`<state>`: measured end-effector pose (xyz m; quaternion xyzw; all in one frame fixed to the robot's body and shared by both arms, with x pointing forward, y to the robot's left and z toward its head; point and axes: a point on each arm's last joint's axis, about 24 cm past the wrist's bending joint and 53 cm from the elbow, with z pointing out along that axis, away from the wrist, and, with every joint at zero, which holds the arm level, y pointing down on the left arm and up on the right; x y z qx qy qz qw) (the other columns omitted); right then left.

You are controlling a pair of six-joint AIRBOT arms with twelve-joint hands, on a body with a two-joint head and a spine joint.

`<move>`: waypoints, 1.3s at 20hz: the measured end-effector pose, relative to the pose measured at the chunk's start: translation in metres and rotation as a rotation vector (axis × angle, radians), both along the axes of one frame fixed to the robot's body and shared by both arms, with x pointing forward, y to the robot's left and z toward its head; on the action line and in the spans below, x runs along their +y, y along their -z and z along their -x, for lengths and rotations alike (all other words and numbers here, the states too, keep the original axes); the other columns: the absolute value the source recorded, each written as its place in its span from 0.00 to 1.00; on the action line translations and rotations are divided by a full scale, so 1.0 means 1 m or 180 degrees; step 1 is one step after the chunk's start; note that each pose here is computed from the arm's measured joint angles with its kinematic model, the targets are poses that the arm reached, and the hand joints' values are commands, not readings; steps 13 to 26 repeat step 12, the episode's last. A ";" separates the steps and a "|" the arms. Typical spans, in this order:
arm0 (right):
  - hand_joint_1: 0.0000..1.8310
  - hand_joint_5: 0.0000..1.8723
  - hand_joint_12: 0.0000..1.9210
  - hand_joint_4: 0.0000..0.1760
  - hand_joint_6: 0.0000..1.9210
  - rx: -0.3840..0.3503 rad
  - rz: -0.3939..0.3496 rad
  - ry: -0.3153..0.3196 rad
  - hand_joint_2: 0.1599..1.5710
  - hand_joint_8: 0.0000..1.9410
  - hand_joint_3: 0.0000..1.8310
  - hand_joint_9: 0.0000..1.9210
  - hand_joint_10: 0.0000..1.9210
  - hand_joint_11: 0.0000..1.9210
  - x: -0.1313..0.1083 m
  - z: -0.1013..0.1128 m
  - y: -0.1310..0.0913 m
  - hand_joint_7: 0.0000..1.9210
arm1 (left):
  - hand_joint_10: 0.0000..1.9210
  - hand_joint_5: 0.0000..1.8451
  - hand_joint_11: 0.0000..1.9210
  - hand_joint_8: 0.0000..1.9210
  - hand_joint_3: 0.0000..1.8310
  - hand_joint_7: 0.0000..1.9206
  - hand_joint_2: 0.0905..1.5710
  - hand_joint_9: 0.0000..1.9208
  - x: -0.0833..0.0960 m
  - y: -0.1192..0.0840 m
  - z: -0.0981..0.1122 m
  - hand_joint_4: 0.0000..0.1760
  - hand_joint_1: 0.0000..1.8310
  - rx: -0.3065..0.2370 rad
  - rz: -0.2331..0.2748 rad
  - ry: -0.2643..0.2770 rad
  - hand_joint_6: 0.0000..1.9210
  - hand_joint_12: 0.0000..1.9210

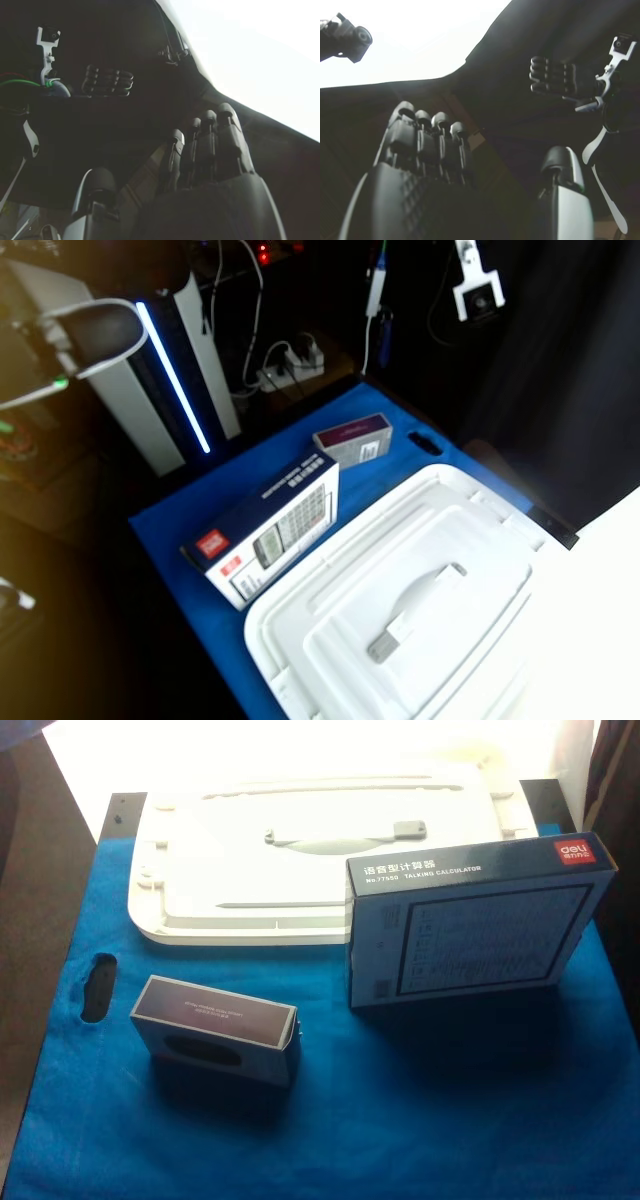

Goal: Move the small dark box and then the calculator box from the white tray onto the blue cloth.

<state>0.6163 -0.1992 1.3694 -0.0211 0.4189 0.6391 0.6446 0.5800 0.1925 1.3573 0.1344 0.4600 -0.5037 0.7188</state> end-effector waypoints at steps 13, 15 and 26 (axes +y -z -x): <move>0.27 0.15 0.00 0.59 0.01 -0.0047 -0.0061 0.0028 0.60 0.00 0.00 0.04 0.00 0.00 -0.010 0.012 -0.012 0.13 | 0.00 0.00 0.00 0.00 0.00 0.00 0.75 0.00 0.015 -0.016 0.024 0.51 0.00 -0.0353 0.0057 -0.0395 0.00 0.00; 0.27 0.15 0.00 0.59 0.01 -0.0047 -0.0061 0.0028 0.60 0.00 0.00 0.04 0.00 0.00 -0.010 0.012 -0.012 0.13 | 0.00 0.00 0.00 0.00 0.00 0.00 0.75 0.00 0.015 -0.016 0.024 0.51 0.00 -0.0353 0.0057 -0.0395 0.00 0.00; 0.27 0.15 0.00 0.59 0.01 -0.0047 -0.0061 0.0028 0.60 0.00 0.00 0.04 0.00 0.00 -0.010 0.012 -0.012 0.13 | 0.00 0.00 0.00 0.00 0.00 0.00 0.75 0.00 0.015 -0.016 0.024 0.51 0.00 -0.0353 0.0057 -0.0395 0.00 0.00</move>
